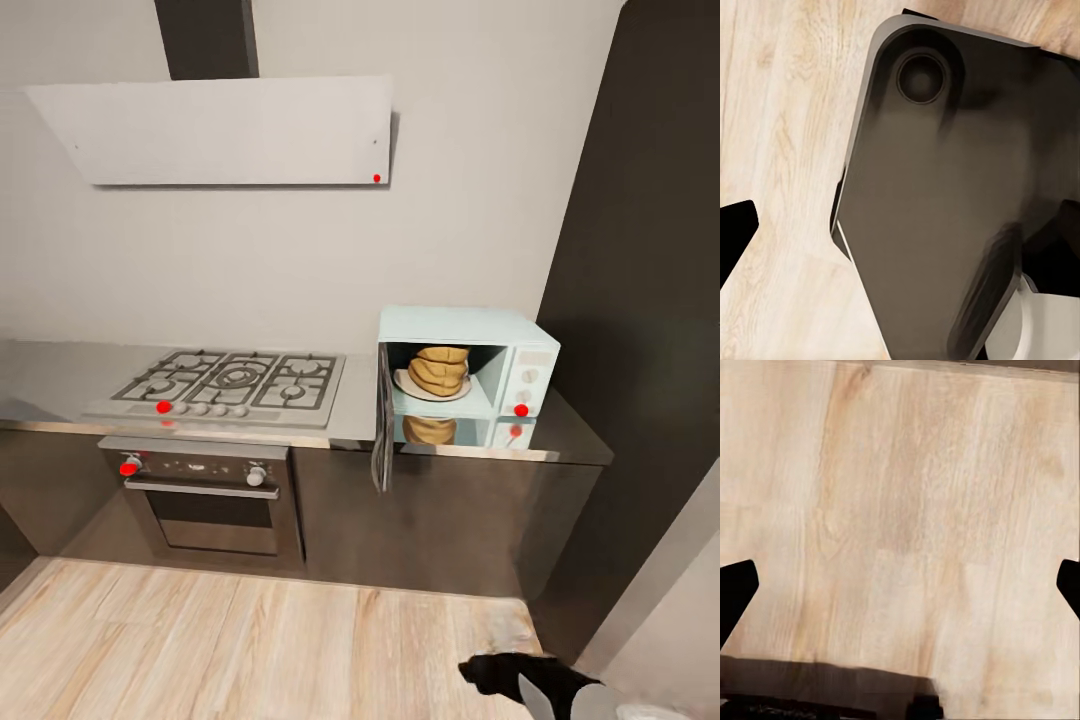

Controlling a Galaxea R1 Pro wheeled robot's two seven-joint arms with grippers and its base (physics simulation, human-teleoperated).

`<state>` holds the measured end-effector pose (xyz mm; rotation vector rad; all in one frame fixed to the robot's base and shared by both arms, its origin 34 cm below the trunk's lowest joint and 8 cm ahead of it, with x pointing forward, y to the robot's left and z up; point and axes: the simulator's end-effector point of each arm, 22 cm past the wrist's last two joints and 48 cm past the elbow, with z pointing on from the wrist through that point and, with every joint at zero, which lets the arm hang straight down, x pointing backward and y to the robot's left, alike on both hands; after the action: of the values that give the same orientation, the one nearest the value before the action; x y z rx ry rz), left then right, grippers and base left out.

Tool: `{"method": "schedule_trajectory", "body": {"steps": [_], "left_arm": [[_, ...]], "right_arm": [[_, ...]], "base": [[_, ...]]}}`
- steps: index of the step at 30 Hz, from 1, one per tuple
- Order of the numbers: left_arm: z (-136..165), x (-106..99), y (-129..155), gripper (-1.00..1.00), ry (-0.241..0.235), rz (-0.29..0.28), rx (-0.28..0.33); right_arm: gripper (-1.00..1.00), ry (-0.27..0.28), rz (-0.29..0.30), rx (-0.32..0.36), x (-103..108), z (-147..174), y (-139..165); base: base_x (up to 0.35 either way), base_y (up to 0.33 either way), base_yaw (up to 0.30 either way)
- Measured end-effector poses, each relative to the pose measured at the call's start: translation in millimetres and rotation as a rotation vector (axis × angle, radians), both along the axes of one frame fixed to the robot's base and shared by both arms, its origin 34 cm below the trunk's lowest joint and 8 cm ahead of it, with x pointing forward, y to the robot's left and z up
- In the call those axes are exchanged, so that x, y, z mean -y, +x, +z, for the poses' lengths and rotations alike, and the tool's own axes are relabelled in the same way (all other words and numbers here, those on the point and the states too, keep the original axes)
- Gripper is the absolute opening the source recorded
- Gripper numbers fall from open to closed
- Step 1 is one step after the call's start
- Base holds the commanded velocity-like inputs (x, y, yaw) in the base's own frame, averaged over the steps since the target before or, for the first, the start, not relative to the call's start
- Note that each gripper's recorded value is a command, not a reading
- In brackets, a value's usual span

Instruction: In the kitchen, take the popcorn bag from the countertop, put it into the microwave, and heat it until the popcorn is cooked so the cooked popcorn ends up inside the bag.

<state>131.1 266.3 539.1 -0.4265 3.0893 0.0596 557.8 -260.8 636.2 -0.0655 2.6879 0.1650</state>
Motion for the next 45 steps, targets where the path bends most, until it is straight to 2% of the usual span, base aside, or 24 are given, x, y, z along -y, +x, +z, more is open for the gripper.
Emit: {"method": "schedule_trajectory", "body": {"steps": [1,3,6,9,10,12,21,24,26,27,29,32,34,38,40,41,43,45], "left_arm": [[0,0,0,1.00,0.000,0.000,0.000],[0,0,0,1.00,0.000,0.000,0.000],[0,1,-1,1.00,-0.001,-0.001,-0.001],[0,1,0,1.00,-0.001,0.000,-0.001],[0,1,-1,1.00,-0.001,0.000,-0.001],[0,0,-1,1.00,-0.001,0.000,-0.002],[0,-1,0,1.00,0.001,0.000,-0.001],[0,-1,0,1.00,0.001,-0.001,0.000],[0,-2,2,1.00,0.002,-0.004,0.005],[1,-9,50,1.00,0.011,-0.011,0.101],[31,-23,186,1.00,0.028,-0.028,0.363],[77,-39,274,1.00,0.035,-0.054,0.514],[118,-37,327,1.00,0.023,-0.070,0.604],[192,-24,425,1.00,-0.012,-0.085,0.732],[237,-10,488,1.00,-0.050,-0.072,0.822],[250,-4,503,1.00,-0.065,-0.064,0.846],[294,15,551,1.00,-0.122,-0.045,0.924],[322,23,577,1.00,-0.150,-0.036,0.975]], "right_arm": [[1.00,-0.003,0.000,-0.069,1,-26,-52],[1.00,-0.010,-0.004,-0.135,2,-50,-109],[1.00,-0.073,-0.030,-0.225,18,-75,-188],[1.00,-0.099,-0.037,-0.339,23,-92,-279],[1.00,-0.101,-0.040,-0.360,23,-95,-300],[1.00,-0.102,-0.041,-0.360,24,-96,-312],[1.00,-0.103,-0.047,-0.361,25,-96,-317],[1.00,-0.105,-0.046,-0.374,26,-97,-334],[1.00,-0.105,-0.045,-0.354,26,-97,-340],[1.00,-0.104,-0.043,-0.340,26,-97,-340],[1.00,-0.104,-0.041,-0.333,26,-97,-340],[1.00,-0.104,-0.036,-0.332,25,-97,-340],[1.00,-0.104,-0.034,-0.332,25,-97,-340],[1.00,-0.106,-0.033,-0.329,27,-97,-339],[1.00,-0.105,-0.030,-0.329,26,-97,-339],[1.00,-0.105,-0.030,-0.329,26,-97,-339],[1.00,-0.108,-0.031,-0.328,28,-97,-338],[1.00,-0.107,-0.030,-0.328,27,-97,-339]], "base": [[0.000,0.000,0.000],[0.000,0.000,0.000],[0.000,0.000,0.000],[0.000,0.000,0.000],[0.000,0.000,0.000],[0.000,0.000,0.000],[0.000,0.000,0.000],[0.000,0.000,0.000],[0.000,0.000,0.000],[0.000,0.000,0.000],[0.000,0.000,0.000],[0.000,0.000,0.000],[0.000,0.000,0.000],[0.000,0.000,0.000],[0.000,0.000,0.000],[0.000,0.000,0.000],[0.058,0.015,0.000],[0.125,0.066,0.000]]}}
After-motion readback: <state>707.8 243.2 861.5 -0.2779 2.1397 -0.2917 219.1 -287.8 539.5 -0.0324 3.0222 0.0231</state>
